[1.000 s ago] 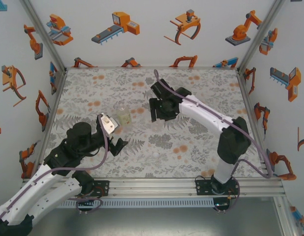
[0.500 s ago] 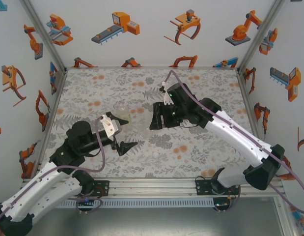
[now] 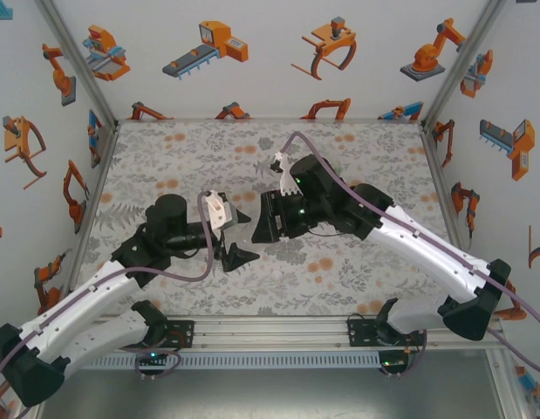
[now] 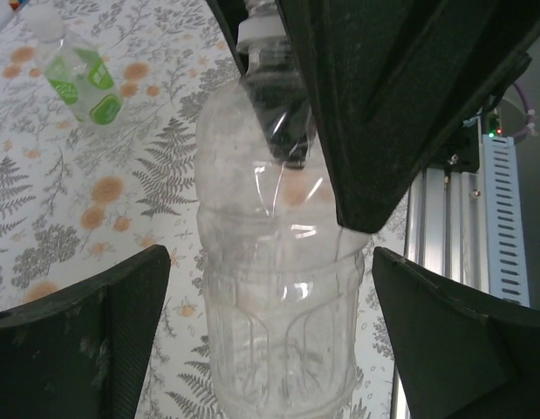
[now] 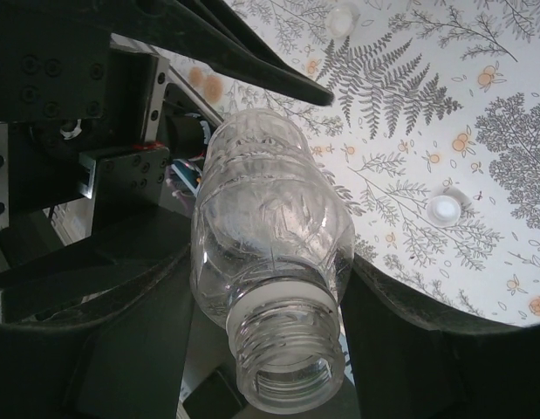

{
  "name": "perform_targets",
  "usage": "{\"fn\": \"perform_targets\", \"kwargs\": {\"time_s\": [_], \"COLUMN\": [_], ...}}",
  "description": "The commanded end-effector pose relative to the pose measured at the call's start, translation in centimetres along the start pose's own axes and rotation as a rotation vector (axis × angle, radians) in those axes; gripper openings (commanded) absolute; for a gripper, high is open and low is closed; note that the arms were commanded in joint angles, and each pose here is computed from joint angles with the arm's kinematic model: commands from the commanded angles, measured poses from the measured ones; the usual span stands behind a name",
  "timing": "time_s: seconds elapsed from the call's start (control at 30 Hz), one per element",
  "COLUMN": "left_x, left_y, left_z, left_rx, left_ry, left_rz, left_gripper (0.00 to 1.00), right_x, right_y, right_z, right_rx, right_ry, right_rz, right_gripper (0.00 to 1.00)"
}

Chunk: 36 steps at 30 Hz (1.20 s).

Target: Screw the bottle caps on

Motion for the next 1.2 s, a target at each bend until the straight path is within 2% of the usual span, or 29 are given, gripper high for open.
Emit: {"fn": "perform_targets", "kwargs": {"time_s": [0.0, 0.33, 0.67, 0.7, 0.87, 1.17], "left_x": [0.2, 1.0, 0.6, 0.4, -0.6, -2.9], "left_y": [-1.5, -0.5, -0.4, -0.4, -0.5, -0.9], "left_z": [-1.0, -0.8, -0.2, -0.2, 0.2, 0.5], "left_rx": [0.012, -0.021, -0.005, -0.002, 0.021, 0.032], "left_ry": [0.082, 0.102, 0.021, 0.01, -0.073, -0.169], "left_rz": [-0.018, 0.052, 0.067, 0.068, 0.061, 0.044], "left_gripper": [0.83, 0.77, 0.47, 0.46, 0.42, 0.34], "right_x": [-0.7, -0.8, -0.8, -0.9, -2.5, -5.5], "right_y": [-1.1, -1.5, -1.5, -1.5, -1.8, -1.4], "right_z": [1.2, 1.4, 1.3, 1.2, 0.9, -0.6], "right_rx": [-0.004, -0.002, 0.002, 0.003, -0.008, -0.007], "right_ry": [-0.037, -0.047, -0.033, -0.026, 0.043, 0.199], "right_rz": [-0.048, -0.072, -0.079, -0.081, -0.128, -0.209], "right_gripper": [0.37, 0.37, 0.37, 0.39, 0.61, 0.65]}}
Point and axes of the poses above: each hand's point on the last joint's axis, 136 mm out from that joint toward the fingers, its own x axis out along the fingers, its own z axis along the line the jaws close on, y = z × x, the point moved 6 cm from there along -x, back along the fingers, and after that the axes turned 13 degrees about -x, right-handed, at the moved point
